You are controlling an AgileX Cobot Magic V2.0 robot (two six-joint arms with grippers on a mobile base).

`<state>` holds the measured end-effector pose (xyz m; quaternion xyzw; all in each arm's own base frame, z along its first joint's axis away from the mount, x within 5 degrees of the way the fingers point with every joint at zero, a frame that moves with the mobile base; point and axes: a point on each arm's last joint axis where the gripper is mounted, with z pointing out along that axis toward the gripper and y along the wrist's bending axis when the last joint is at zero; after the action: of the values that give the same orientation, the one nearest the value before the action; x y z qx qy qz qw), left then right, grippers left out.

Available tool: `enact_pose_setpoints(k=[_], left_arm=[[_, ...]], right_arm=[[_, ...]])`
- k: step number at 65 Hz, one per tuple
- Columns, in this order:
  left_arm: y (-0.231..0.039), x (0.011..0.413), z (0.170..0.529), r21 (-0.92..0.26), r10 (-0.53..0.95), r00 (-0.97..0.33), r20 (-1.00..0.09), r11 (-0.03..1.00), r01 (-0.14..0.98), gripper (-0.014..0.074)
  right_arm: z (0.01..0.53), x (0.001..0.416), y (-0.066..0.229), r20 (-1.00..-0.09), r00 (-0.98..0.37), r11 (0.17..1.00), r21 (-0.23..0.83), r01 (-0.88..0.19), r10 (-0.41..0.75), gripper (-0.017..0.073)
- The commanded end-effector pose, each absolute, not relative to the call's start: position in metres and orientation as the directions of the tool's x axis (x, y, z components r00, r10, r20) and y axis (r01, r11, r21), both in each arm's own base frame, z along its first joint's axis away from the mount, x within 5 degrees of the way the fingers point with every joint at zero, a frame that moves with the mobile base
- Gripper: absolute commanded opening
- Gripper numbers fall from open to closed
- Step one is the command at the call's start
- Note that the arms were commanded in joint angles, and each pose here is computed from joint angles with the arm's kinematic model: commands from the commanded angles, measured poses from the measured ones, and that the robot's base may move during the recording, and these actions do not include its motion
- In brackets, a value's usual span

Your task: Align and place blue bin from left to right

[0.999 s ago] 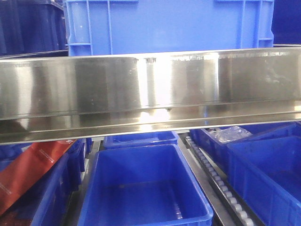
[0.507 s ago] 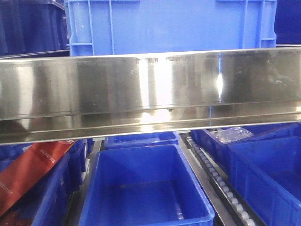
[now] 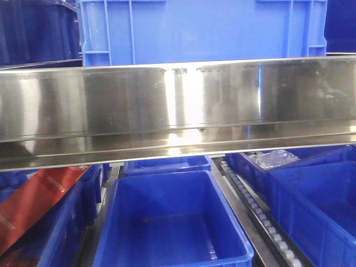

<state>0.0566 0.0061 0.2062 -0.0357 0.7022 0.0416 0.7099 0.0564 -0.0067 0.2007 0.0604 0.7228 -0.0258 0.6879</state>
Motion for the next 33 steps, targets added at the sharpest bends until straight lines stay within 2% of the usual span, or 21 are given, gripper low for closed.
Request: enact_pose_setpoints(k=[1,33], left_arm=[[0.0064,0.0561,0.2088,0.012,0.017,0.037,-0.999,0.993,-0.115,-0.0111],[0.0064,0.0561,0.2088,0.012,0.017,0.037,-0.999,0.993,-0.115,-0.0111]], right_arm=[[0.2038,0.0561,-0.0069,-0.999,-0.01,0.991,0.049,0.124,0.051,-0.007],[0.2038,0.0561,-0.0069,-0.999,-0.01,0.991,0.049,0.124,0.051,-0.007]])
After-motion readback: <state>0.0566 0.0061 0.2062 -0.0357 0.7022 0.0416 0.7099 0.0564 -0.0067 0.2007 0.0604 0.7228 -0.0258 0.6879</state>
